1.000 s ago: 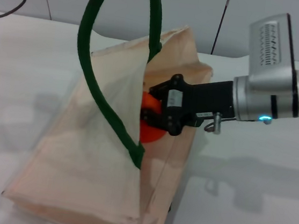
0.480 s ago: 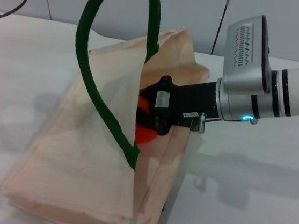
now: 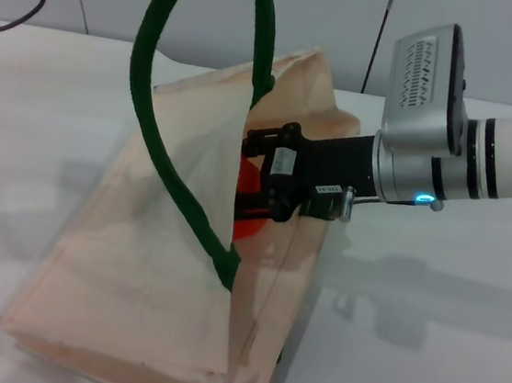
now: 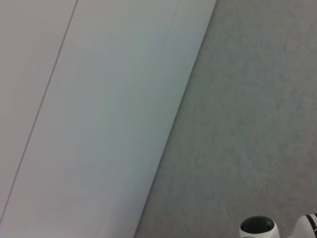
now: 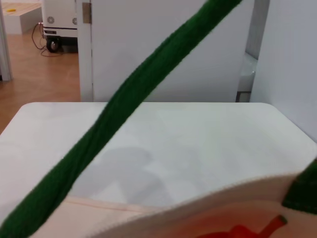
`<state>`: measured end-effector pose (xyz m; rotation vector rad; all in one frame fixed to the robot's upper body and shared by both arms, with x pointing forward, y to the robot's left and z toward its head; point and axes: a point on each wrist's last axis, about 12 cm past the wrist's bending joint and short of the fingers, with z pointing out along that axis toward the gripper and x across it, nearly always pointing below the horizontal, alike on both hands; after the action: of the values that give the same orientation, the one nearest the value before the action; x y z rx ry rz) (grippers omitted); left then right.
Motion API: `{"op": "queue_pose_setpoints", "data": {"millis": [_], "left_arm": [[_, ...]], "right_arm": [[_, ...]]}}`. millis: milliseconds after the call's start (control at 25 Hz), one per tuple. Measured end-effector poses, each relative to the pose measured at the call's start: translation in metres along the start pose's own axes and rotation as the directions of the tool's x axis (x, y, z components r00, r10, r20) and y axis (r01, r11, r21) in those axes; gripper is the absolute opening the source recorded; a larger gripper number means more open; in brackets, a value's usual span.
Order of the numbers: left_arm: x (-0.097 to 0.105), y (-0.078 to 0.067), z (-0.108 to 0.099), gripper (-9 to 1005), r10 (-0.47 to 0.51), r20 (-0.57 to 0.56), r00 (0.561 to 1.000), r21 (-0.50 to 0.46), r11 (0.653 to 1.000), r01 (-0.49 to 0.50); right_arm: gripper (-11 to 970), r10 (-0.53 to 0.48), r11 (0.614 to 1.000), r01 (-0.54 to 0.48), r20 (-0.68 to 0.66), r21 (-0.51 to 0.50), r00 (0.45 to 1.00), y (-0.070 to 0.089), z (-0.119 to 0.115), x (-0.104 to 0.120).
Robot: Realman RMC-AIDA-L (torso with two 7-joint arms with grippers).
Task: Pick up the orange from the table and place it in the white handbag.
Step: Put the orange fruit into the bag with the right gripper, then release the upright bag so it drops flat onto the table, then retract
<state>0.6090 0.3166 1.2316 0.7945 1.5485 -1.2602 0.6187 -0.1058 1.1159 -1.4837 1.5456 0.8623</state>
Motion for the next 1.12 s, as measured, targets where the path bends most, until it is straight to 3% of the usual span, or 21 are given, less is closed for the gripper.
{"op": "queue_pose_setpoints", "data": {"millis": [80, 200, 400, 600, 720, 960, 1120], "left_arm": [[0.000, 0.000, -0.001, 134, 0.000, 0.000, 1.000, -0.002, 1.000, 0.000], [0.001, 0.000, -0.002, 133, 0.000, 0.002, 1.000, -0.007, 1.000, 0.000], [0.002, 0.000, -0.005, 133, 0.000, 0.003, 1.000, -0.013, 1.000, 0.000], [0.004, 0.000, -0.008, 133, -0.004, 0.005, 1.000, -0.027, 1.000, 0.004], [0.004, 0.001, -0.009, 132, -0.006, 0.002, 1.000, -0.038, 0.999, 0.006], [0.009, 0.003, -0.013, 132, -0.016, 0.002, 1.000, -0.065, 0.998, 0.016], [0.010, 0.004, -0.014, 132, -0.020, 0.000, 1.000, -0.073, 0.997, 0.020]], "right_arm": [[456, 0.008, 1.000, -0.008, 0.000, 0.003, 1.000, 0.000, -0.001, 0.001], [676, 0.014, 1.000, -0.014, -0.001, 0.012, 1.000, -0.001, -0.004, 0.003], [890, 0.048, 0.998, -0.048, -0.004, 0.043, 0.999, -0.002, -0.014, 0.014], [891, 0.082, 0.992, -0.083, 0.006, 0.094, 0.997, -0.005, -0.029, 0.025], [891, 0.130, 0.976, -0.129, 0.006, 0.177, 0.992, -0.010, -0.053, 0.042], [891, 0.212, 0.914, -0.223, 0.072, 0.339, 0.975, -0.013, -0.109, 0.068], [891, 0.239, 0.849, -0.288, 0.164, 0.444, 0.957, -0.016, -0.134, 0.077]]}}
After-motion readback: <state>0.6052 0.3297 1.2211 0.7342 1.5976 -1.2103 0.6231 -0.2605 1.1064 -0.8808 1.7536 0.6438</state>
